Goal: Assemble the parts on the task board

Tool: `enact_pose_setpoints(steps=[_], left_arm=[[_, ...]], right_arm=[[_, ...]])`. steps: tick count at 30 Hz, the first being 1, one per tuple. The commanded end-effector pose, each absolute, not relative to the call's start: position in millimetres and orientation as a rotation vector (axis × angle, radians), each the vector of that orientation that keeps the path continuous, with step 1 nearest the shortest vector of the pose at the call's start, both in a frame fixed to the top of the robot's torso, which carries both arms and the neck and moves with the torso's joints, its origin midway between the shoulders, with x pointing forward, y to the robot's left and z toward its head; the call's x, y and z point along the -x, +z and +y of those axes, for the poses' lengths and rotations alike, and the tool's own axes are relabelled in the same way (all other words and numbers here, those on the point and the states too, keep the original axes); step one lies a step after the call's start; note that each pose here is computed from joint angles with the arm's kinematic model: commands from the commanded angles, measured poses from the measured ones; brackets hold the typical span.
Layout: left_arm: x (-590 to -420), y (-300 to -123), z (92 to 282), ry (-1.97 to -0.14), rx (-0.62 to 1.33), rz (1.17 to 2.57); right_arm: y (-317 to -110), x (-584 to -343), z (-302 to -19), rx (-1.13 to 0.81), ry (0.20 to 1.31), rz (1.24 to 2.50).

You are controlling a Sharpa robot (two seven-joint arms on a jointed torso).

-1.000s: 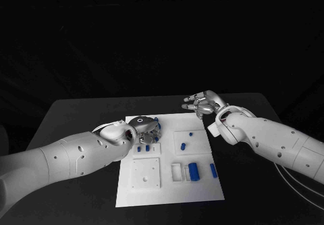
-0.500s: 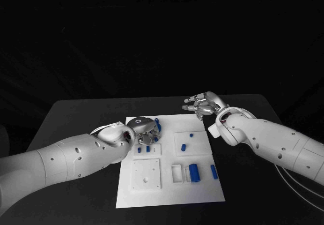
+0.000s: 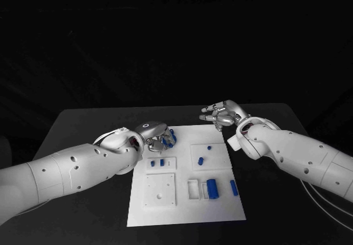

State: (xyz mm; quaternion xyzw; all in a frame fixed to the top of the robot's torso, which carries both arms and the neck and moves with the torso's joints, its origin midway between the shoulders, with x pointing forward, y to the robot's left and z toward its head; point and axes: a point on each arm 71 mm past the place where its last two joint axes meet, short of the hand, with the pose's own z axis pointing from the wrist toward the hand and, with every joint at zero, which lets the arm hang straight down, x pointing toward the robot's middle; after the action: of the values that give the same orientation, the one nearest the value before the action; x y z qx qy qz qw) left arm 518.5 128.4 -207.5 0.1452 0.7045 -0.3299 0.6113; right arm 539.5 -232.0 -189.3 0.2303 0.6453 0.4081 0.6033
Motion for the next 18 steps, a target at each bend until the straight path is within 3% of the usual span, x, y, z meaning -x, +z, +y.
enact_pose_setpoints(steps=[1,12,18], left_arm=[[-517.6,-207.9,133.5,-0.772,-0.281,1.702],[-518.5,-208.2,161.7,-0.711,-0.242,1.767],[-519.9,-208.7,168.0,-0.691,-0.236,1.770]], right_arm=[[-189.0,-539.1,-231.8,-0.524,0.952,1.494],[-189.1,-539.1,-234.8,-0.526,0.946,1.495],[-189.2,-539.1,-235.2,-0.526,0.945,1.495]])
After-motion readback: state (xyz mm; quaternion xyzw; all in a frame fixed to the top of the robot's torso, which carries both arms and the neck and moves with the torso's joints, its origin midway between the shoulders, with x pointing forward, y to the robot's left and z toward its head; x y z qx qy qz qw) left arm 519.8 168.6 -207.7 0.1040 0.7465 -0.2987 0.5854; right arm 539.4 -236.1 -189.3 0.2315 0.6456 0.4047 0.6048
